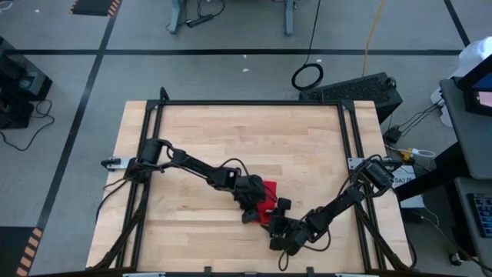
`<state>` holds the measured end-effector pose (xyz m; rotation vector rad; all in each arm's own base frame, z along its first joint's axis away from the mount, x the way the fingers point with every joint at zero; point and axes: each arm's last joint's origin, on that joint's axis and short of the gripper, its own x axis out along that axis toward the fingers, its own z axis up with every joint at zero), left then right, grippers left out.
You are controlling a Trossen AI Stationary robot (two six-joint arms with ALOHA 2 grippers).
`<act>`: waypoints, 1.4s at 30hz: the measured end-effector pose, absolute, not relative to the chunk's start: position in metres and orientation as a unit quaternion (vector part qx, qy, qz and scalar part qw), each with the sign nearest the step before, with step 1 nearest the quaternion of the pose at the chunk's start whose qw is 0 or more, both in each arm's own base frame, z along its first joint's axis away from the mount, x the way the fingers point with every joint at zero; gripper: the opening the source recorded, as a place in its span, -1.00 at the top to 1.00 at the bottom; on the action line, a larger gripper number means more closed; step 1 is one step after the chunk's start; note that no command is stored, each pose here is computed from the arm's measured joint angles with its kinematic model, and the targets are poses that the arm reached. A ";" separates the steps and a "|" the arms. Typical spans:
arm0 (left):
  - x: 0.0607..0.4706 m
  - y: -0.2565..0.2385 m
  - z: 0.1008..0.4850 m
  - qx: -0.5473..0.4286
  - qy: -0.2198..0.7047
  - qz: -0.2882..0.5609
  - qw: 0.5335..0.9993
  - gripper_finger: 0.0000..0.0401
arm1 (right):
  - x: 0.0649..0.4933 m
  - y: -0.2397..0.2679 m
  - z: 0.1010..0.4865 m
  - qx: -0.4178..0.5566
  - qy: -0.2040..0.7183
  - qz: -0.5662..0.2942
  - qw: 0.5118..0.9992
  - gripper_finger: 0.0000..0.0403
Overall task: Roll napkin
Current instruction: Roll the red napkin
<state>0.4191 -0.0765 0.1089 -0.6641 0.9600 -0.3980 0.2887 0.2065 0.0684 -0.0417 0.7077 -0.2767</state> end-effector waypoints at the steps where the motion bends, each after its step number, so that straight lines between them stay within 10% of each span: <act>1: 0.417 -0.076 0.113 -0.306 0.454 -0.182 0.817 0.31 | 0.289 0.206 0.068 -0.019 0.346 -0.134 0.928 0.02; 16: 0.376 -0.116 0.196 -0.002 0.405 -0.133 0.904 0.02 | 0.288 0.206 0.068 0.004 0.346 -0.138 0.928 0.02; 29: 0.346 -0.213 0.127 0.320 0.359 0.010 0.877 0.02 | 0.288 0.207 0.068 0.017 0.343 -0.142 0.928 0.02; 42: 0.359 -0.198 0.106 0.306 0.376 0.036 0.874 0.02 | 0.288 0.207 0.068 0.018 0.345 -0.140 0.928 0.03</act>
